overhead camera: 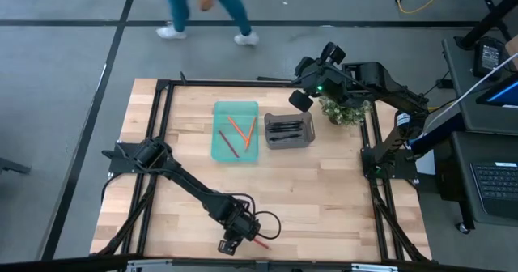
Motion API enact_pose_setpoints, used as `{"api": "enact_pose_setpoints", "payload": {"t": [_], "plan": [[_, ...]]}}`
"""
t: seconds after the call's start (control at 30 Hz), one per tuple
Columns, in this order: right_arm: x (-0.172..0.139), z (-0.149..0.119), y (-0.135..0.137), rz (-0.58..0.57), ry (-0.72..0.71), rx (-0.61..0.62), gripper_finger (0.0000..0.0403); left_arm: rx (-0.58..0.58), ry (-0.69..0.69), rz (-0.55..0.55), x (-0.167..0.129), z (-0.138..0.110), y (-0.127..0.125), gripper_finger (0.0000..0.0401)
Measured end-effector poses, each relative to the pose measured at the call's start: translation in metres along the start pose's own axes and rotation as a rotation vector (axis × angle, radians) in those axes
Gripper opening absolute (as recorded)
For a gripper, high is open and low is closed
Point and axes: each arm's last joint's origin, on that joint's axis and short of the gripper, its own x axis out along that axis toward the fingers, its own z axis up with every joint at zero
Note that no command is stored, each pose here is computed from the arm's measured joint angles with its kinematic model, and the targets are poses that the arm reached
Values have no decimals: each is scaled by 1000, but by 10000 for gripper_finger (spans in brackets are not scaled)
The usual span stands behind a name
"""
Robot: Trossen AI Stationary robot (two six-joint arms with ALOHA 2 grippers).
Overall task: Sort pens & pencils
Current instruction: Put the red pencil into the green bin
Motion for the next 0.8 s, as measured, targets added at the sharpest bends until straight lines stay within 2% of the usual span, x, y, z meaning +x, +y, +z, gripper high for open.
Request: {"api": "enact_pose_setpoints", "payload": {"t": [0.2,0.8], "plan": [[0,0,0,0,-1,2,78,-5,17,36,2,-2,3,94],[0,0,0,0,-1,2,78,-3,28,55,3,-2,8,94]]}}
